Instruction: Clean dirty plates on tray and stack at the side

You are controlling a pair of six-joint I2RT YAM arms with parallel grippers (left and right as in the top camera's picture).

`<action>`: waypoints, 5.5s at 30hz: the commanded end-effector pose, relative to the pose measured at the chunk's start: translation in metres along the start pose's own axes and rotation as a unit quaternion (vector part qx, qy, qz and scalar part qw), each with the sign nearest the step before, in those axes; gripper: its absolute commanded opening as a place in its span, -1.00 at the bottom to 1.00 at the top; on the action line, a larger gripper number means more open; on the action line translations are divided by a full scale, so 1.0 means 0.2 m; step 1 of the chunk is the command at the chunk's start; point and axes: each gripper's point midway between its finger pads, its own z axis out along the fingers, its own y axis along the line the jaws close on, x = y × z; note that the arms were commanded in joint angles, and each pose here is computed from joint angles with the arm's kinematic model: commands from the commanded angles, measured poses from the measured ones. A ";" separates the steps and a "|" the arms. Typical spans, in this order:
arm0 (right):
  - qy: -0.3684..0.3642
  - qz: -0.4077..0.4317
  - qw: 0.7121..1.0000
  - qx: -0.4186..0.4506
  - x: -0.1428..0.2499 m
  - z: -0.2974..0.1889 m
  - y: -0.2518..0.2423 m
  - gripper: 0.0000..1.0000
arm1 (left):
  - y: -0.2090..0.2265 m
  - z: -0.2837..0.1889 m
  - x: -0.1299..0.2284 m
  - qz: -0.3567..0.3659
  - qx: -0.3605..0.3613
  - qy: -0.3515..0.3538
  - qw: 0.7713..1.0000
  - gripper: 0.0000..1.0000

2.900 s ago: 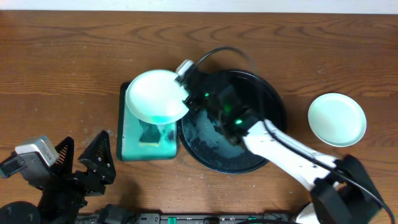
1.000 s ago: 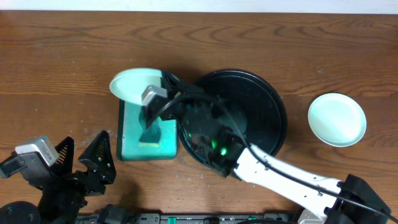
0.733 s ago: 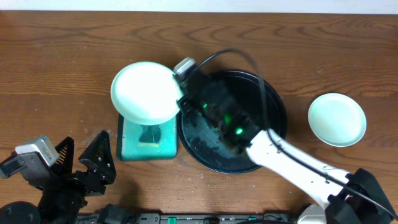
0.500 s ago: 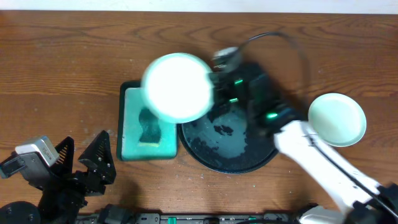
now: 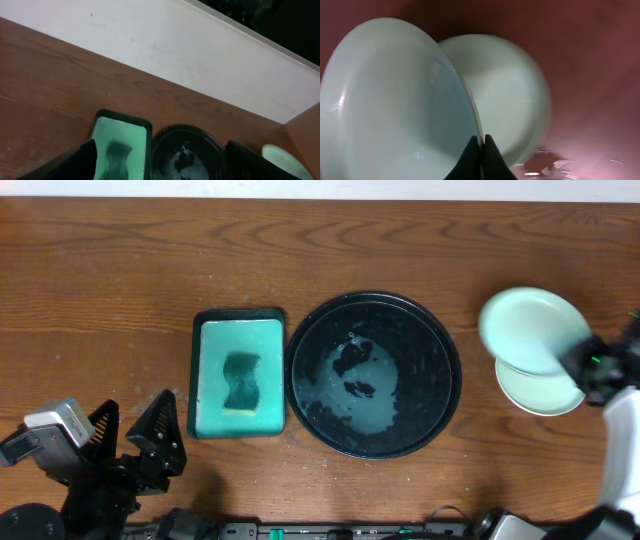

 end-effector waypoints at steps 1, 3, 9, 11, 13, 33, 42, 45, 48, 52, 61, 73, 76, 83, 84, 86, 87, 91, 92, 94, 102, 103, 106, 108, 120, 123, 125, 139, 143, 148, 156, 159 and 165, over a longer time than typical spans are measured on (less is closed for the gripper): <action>0.040 0.051 0.997 0.049 0.01 0.12 -0.21 -0.97 | 0.01 -0.01 -0.02 0.000 -0.005 -0.008 1.000 0.63; 0.064 0.040 0.995 0.066 0.05 0.17 -0.25 -0.98 | 0.01 -0.01 -0.02 0.000 -0.005 -0.008 1.000 0.63; 0.097 -0.005 0.995 -0.016 0.10 0.17 -0.10 -0.05 | 0.01 -0.01 -0.02 0.000 -0.005 -0.008 1.000 0.63; 0.109 -0.036 0.986 -0.124 0.12 0.08 0.11 0.00 | 0.01 -0.01 -0.02 0.000 -0.005 -0.008 1.000 0.63; 0.111 -0.074 0.965 -0.227 0.15 -0.07 0.30 0.01 | 0.01 -0.01 -0.02 0.000 -0.005 -0.008 1.000 0.63; 0.088 -0.369 0.785 -0.489 0.84 -1.03 0.78 0.99 | 0.01 -0.01 -0.02 0.000 -0.005 -0.008 1.000 0.64; -0.121 -0.460 0.775 -0.415 0.76 -1.01 0.71 0.98 | 0.01 -0.01 -0.02 0.000 -0.005 -0.008 1.000 0.63; -0.155 -0.472 0.774 -0.392 0.82 -0.96 0.63 0.99 | 0.01 -0.01 -0.02 0.000 -0.005 -0.008 1.000 0.63; -0.193 -0.471 0.772 -0.381 0.86 -0.91 0.54 0.99 | 0.01 -0.01 -0.02 0.000 -0.005 -0.008 1.000 0.63; -0.251 -0.463 0.754 -0.394 0.91 -0.84 0.47 0.99 | 0.01 -0.01 -0.02 0.000 -0.005 -0.008 1.000 0.63; -0.326 -0.441 0.718 -0.427 0.99 -0.63 0.45 0.99 | 0.01 -0.01 -0.02 0.000 -0.005 -0.008 1.000 0.63; -0.344 -0.428 0.710 -0.441 1.02 -0.52 0.47 0.99 | 0.01 -0.01 -0.02 0.000 -0.005 -0.008 1.000 0.63; -0.344 -0.428 0.710 -0.441 1.02 -0.52 0.47 0.98 | 0.01 -0.01 -0.02 0.000 -0.005 -0.008 1.000 0.63; -0.344 -0.428 0.710 -0.441 1.02 -0.52 0.47 0.99 | 0.01 -0.01 -0.02 0.000 -0.005 -0.008 1.000 0.64; -0.344 -0.428 0.710 -0.441 1.02 -0.52 0.47 0.99 | 0.01 -0.01 -0.02 0.000 -0.005 -0.008 1.000 0.63; -0.344 -0.428 0.710 -0.441 1.02 -0.52 0.47 0.98 | 0.01 -0.01 -0.02 0.000 -0.005 -0.008 1.000 0.63; -0.344 -0.428 0.710 -0.441 1.02 -0.52 0.47 0.99 | 0.01 -0.01 -0.02 0.000 -0.005 -0.008 1.000 0.63; -0.344 -0.428 0.710 -0.441 1.02 -0.52 0.47 0.99 | 0.01 -0.01 -0.02 0.000 -0.005 -0.008 1.000 0.64; -0.344 -0.428 0.710 -0.441 1.02 -0.52 0.47 0.99 | 0.01 -0.01 -0.02 0.000 -0.005 -0.008 1.000 0.63; -0.344 -0.428 0.710 -0.441 1.02 -0.52 0.47 0.99 | 0.01 -0.01 -0.02 0.000 -0.005 -0.008 1.000 0.63; -0.344 -0.428 0.710 -0.441 1.02 -0.52 0.47 0.98 | 0.08 0.00 -0.02 0.010 -0.045 -0.018 0.999 0.63; -0.344 -0.428 0.710 -0.441 1.02 -0.52 0.47 0.98 | 0.10 0.01 -0.02 0.008 -0.059 -0.019 0.998 0.63; -0.344 -0.428 0.710 -0.441 1.02 -0.52 0.47 0.98 | 0.22 0.04 0.02 -0.005 -0.116 -0.019 0.993 0.63; -0.344 -0.428 0.710 -0.441 1.02 -0.52 0.47 0.98 | 0.31 0.05 0.04 -0.020 -0.160 -0.026 0.987 0.63; -0.344 -0.428 0.710 -0.441 1.02 -0.52 0.47 0.99 | 0.55 0.21 0.27 -0.041 -0.159 -0.155 0.974 0.63; -0.344 -0.428 0.710 -0.441 1.02 -0.52 0.47 0.98 | 0.56 0.26 0.36 -0.037 -0.140 -0.150 0.978 0.63; -0.344 -0.428 0.710 -0.441 1.02 -0.52 0.47 0.99 | 0.56 0.29 0.42 -0.034 -0.125 -0.154 0.980 0.63; -0.344 -0.428 0.710 -0.441 1.02 -0.52 0.47 0.98 | 0.70 0.53 0.64 -0.036 -0.129 -0.140 0.981 0.64; -0.344 -0.428 0.710 -0.441 1.02 -0.52 0.47 0.99 | 0.74 0.57 0.70 -0.037 -0.135 -0.127 0.982 0.63; -0.344 -0.428 0.710 -0.441 1.02 -0.52 0.47 0.99 | 0.78 0.62 0.78 -0.037 -0.143 -0.112 0.983 0.64; -0.344 -0.428 0.710 -0.441 1.02 -0.52 0.47 0.98 | 0.84 0.67 0.88 -0.037 -0.151 -0.097 0.983 0.64; -0.344 -0.428 0.710 -0.441 1.02 -0.52 0.47 0.98 | 0.84 0.67 0.88 -0.037 -0.151 -0.097 0.983 0.63; -0.344 -0.428 0.710 -0.441 1.02 -0.52 0.47 0.99 | 0.84 0.67 0.89 -0.037 -0.151 -0.097 0.983 0.63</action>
